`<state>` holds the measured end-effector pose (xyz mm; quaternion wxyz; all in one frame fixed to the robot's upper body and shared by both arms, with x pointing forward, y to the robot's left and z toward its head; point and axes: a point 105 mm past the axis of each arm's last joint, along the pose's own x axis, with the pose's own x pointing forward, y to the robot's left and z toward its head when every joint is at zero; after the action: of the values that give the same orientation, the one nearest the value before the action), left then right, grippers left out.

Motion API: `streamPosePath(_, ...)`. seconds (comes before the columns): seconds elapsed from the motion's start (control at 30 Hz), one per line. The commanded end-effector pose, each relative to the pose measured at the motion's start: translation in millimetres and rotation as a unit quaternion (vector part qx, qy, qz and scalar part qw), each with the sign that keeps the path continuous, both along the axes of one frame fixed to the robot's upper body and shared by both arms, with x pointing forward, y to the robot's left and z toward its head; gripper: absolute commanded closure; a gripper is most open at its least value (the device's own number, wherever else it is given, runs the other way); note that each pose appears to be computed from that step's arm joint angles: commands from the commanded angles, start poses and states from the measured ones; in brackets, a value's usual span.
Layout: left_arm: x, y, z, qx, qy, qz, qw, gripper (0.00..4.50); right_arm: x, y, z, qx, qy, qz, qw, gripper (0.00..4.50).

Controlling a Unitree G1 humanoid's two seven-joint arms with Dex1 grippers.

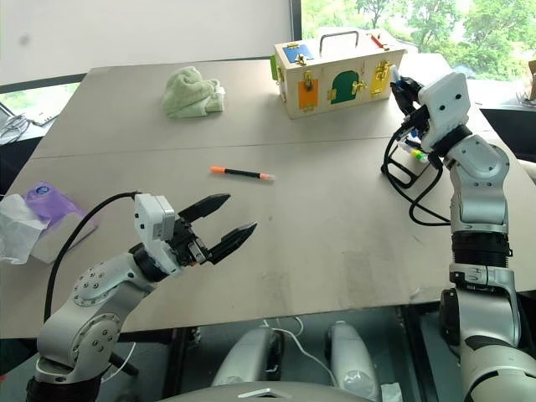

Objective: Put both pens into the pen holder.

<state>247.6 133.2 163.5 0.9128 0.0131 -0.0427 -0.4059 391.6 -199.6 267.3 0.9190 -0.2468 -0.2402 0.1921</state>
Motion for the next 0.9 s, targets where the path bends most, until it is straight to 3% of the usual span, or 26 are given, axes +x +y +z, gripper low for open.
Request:
streamPosePath(0.03,-3,-3,12,0.0,-0.032,-0.008,0.999,0.0,-4,-13,1,-0.014,-0.034,-0.024,0.999,4.46)
streamPosePath(0.47,-19,-20,24,-0.011,-0.012,-0.099,0.995,0.0,-8,-14,-13,-0.001,-0.035,-0.034,0.999,4.46)
streamPosePath(0.73,-15,-16,24,-0.007,-0.013,-0.095,0.995,0.0,-23,-1,16,0.084,-0.057,0.01,0.995,4.46)
streamPosePath(0.9,-15,-17,24,-0.007,-0.013,-0.094,0.995,0.0,-27,-1,4,0.061,-0.033,0.007,0.998,4.46)
